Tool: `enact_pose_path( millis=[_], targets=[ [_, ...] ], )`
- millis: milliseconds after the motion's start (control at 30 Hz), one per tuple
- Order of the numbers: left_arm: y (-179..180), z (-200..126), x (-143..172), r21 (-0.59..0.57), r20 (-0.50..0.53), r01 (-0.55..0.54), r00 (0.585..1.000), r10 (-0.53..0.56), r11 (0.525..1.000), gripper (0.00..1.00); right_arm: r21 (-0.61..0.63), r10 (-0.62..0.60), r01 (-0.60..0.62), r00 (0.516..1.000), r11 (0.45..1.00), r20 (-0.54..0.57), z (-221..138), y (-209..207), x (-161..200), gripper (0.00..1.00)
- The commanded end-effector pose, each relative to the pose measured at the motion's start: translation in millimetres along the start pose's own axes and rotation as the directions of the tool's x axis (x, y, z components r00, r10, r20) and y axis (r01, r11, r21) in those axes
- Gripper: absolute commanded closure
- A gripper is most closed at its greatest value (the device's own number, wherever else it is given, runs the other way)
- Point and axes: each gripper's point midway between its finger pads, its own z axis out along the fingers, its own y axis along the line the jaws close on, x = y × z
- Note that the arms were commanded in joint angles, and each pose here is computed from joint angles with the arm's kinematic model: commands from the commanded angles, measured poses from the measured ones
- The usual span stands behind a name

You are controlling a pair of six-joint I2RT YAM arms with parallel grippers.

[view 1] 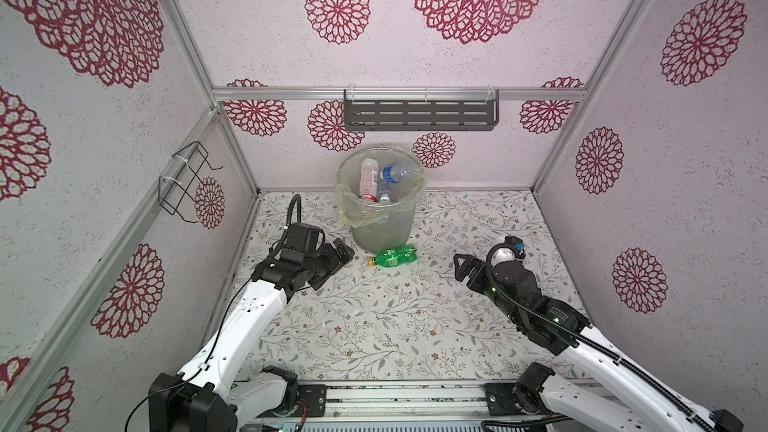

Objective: Throw the plastic bottles in the bin
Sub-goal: Throw the plastic bottle into the trash bin.

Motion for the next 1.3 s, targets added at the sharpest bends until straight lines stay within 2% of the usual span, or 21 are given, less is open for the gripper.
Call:
enact_pose_path(
  millis=[0, 133, 267, 433, 533, 667, 767, 833, 933, 1067, 1267],
  targets=[
    [-3, 16, -2, -0.030, 0.034, 0.074, 0.997, -0.073, 0.997, 0.03, 0.029, 0.049, -0.050, 0.998, 0.998, 0.037, -11, -14, -4, 0.01],
    [-11, 38, 7, -0.030, 0.020, 0.095, 0.995, -0.094, 0.995, 0.03, 0.023, 0.052, -0.053, 0.998, 0.998, 0.042, -18, -25, 0, 0.01],
    [-22, 52, 11, -0.012, 0.018, 0.098, 0.995, -0.098, 0.995, 0.03, 0.010, -0.002, 0.001, 1.000, 1.000, 0.026, -16, -26, 7, 0.01],
    [-25, 58, 11, -0.019, 0.027, 0.094, 0.995, -0.094, 0.995, 0.03, 0.034, -0.118, 0.120, 0.991, 0.992, -0.069, 4, -19, 23, 0.01],
    [-23, 57, 12, -0.027, 0.032, 0.090, 0.995, -0.089, 0.996, 0.03, 0.056, -0.145, 0.153, 0.980, 0.987, -0.137, 22, -14, 35, 0.01],
    [-12, 51, 11, -0.061, 0.053, 0.074, 0.996, -0.071, 0.995, 0.03, 0.079, -0.041, 0.057, 0.981, 0.995, -0.191, 47, -7, 51, 0.01],
    [-4, 43, 7, -0.079, 0.077, 0.060, 0.996, -0.054, 0.995, 0.03, 0.023, 0.081, -0.078, 0.975, 0.997, -0.207, 67, 8, 64, 0.01],
    [0, 36, 4, -0.081, 0.086, 0.056, 0.995, -0.049, 0.995, 0.03, 0.010, 0.182, -0.184, 0.964, 0.983, -0.193, 78, 13, 69, 0.01],
    [6, 28, -2, -0.087, 0.095, 0.051, 0.995, -0.042, 0.995, 0.03, 0.001, 0.274, -0.278, 0.948, 0.961, -0.160, 89, 22, 68, 0.01],
    [14, 19, -9, -0.103, 0.103, 0.039, 0.994, -0.028, 0.994, 0.03, 0.027, 0.345, -0.344, 0.928, 0.938, -0.139, 103, 33, 69, 0.01],
    [27, 5, -20, -0.126, 0.121, 0.024, 0.993, -0.009, 0.992, 0.03, 0.039, 0.441, -0.442, 0.880, 0.896, -0.178, 133, 52, 90, 0.01]
  ],
)
